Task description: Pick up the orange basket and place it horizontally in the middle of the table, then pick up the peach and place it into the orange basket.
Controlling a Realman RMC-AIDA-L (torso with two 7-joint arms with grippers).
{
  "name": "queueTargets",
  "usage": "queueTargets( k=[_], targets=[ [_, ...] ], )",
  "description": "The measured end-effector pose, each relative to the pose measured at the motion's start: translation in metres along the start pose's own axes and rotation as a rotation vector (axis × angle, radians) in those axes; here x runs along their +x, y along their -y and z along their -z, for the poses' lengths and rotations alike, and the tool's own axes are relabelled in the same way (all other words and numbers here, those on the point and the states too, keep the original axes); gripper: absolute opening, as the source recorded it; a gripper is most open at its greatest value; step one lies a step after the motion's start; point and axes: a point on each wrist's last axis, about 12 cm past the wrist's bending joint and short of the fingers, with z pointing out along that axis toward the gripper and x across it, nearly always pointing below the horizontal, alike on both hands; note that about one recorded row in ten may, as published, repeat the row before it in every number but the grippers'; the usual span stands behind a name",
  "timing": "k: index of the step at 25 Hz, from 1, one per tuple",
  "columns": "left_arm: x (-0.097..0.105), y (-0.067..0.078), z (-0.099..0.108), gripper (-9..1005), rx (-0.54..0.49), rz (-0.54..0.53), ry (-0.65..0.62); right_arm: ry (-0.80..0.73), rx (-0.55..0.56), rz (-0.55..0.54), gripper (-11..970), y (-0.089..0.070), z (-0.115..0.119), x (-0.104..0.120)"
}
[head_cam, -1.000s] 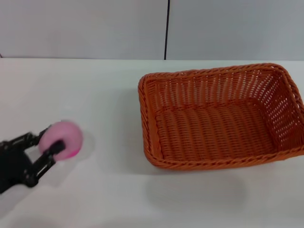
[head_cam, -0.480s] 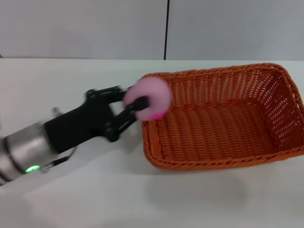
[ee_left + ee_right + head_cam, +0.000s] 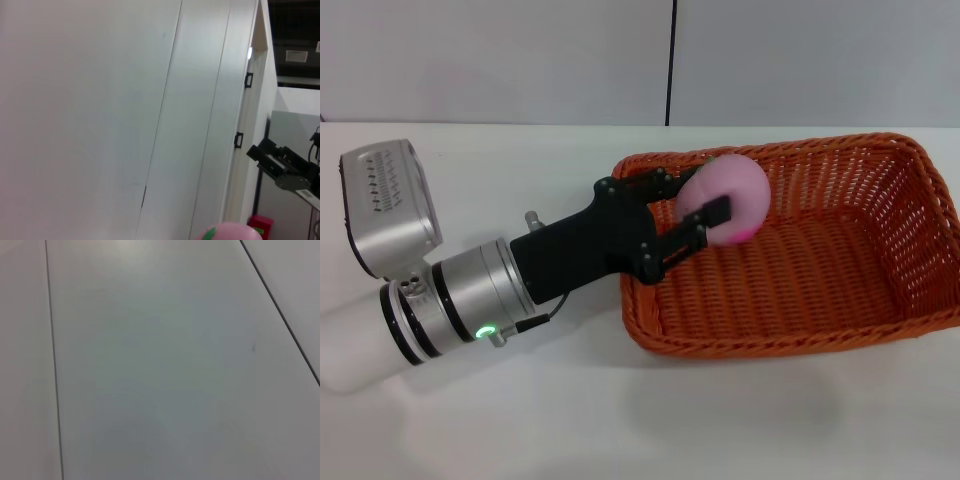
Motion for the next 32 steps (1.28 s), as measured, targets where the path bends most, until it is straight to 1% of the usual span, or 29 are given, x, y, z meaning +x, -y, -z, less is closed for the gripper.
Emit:
queueTargets(
  k=[6, 12, 15, 17, 18, 21, 23, 25, 27, 30, 32],
  targets=[
    [0.005, 0.002, 0.006, 469, -0.011, 0.009, -0.013, -0.001, 0.005, 0.001, 569, 0.000, 0.002, 0.000],
    [0.005, -0.001, 0.017, 704, -0.030, 0.000, -0.021, 0.001, 0.006, 0.001, 571, 0.000, 0.002, 0.000],
    [0.005, -0.003, 0.028, 781, -0.049, -0.010, -0.021, -0.001, 0.009, -0.003, 572, -0.001, 0.003, 0.000],
    [0.005, -0.006, 0.040, 832, -0.092, -0.023, -0.013, -0.001, 0.013, -0.005, 573, -0.001, 0.003, 0.001],
    [0.005, -0.009, 0.049, 832, -0.134, -0.030, -0.004, 0.000, 0.018, -0.003, 573, 0.000, 0.004, 0.000],
    [0.005, -0.016, 0.078, 832, -0.308, -0.041, 0.047, 0.001, 0.049, 0.004, 575, 0.002, 0.007, -0.001],
    [0.006, -0.019, 0.106, 832, -0.488, -0.072, 0.106, 0.007, 0.089, 0.011, 575, 0.005, 0.012, -0.001],
    [0.006, -0.019, 0.131, 832, -0.651, -0.109, 0.164, 0.025, 0.146, 0.022, 576, 0.007, 0.018, -0.002],
    [0.005, -0.017, 0.153, 832, -0.804, -0.129, 0.222, 0.052, 0.231, 0.046, 577, 0.008, 0.024, -0.002],
    [0.007, -0.013, 0.181, 832, -0.983, -0.125, 0.283, 0.063, 0.346, 0.088, 578, 0.012, 0.033, 0.000],
    [0.009, -0.009, 0.193, 832, -1.063, -0.119, 0.307, 0.054, 0.404, 0.094, 579, 0.015, 0.038, 0.002]
  ],
)
